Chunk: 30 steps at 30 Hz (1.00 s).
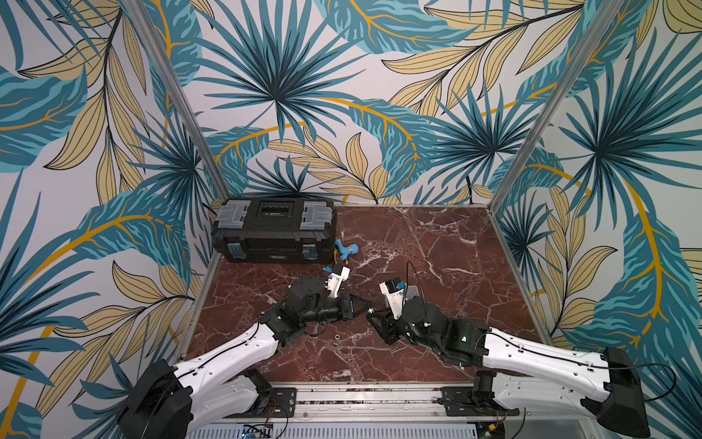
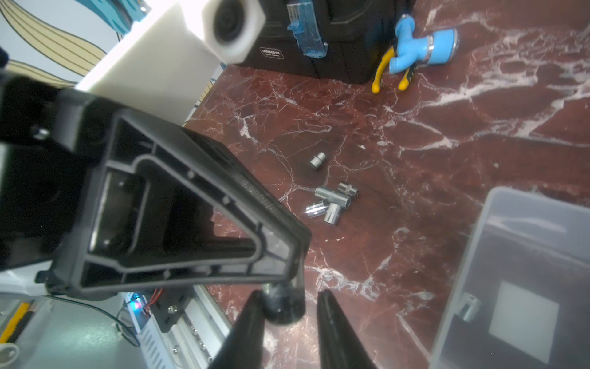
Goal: Put the socket on the desktop into the storage box
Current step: Pick up the socket head at the center of the board.
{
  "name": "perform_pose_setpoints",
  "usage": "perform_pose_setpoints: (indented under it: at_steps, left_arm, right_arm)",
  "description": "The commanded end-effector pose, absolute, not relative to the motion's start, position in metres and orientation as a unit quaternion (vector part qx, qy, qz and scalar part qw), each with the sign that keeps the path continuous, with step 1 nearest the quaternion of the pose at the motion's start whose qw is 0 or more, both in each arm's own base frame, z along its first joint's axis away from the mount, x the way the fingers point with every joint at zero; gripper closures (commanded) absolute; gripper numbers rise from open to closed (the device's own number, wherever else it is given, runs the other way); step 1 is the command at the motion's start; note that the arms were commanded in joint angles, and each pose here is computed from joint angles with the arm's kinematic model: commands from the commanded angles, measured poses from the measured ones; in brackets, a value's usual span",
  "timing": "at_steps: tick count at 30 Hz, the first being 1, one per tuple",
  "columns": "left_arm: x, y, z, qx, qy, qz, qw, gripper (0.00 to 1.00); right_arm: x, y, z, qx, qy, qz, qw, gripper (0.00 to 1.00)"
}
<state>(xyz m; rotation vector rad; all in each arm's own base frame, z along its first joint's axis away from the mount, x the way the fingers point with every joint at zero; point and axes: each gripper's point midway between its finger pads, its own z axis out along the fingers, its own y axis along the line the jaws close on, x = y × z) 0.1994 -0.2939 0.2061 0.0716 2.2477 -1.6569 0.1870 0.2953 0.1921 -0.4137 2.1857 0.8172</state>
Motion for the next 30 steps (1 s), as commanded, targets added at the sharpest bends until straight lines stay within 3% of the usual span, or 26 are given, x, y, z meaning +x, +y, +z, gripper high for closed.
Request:
perform_pose_setpoints:
  at_steps: [1, 10, 14, 17, 19, 23, 30]
  left_arm:
    - [0.196, -0.295, 0.206, 0.037, 0.787, -0.592, 0.170, 1.00]
    - [0.195, -0.295, 0.199, 0.039, 0.793, -0.585, 0.166, 1.00]
    - [0.196, -0.294, 0.198, 0.035, 0.792, -0.586, 0.169, 1.00]
    - [0.198, -0.293, 0.201, 0.032, 0.791, -0.586, 0.176, 1.00]
    - [0.199, -0.292, 0.202, 0.030, 0.790, -0.585, 0.180, 1.00]
    - [0.200, -0.292, 0.203, 0.029, 0.790, -0.586, 0.181, 1.00]
    - [0.199, -0.291, 0.201, 0.025, 0.792, -0.584, 0.177, 1.00]
  right_arm:
    - [0.195, 0.292, 0.203, -0.149, 0.849, 0.319, 0.395, 0.73]
    - [0.197, 0.295, 0.208, -0.147, 0.848, 0.319, 0.397, 0.72]
    - [0.197, 0.297, 0.207, -0.150, 0.849, 0.317, 0.395, 0.90]
    - [0.197, 0.297, 0.204, -0.149, 0.852, 0.315, 0.391, 0.96]
    - [0.196, 0.298, 0.201, -0.152, 0.854, 0.316, 0.384, 0.89]
    - [0.196, 0.297, 0.194, -0.148, 0.860, 0.308, 0.379, 0.57]
    - [0.193, 0.304, 0.185, -0.157, 0.864, 0.313, 0.363, 0.55]
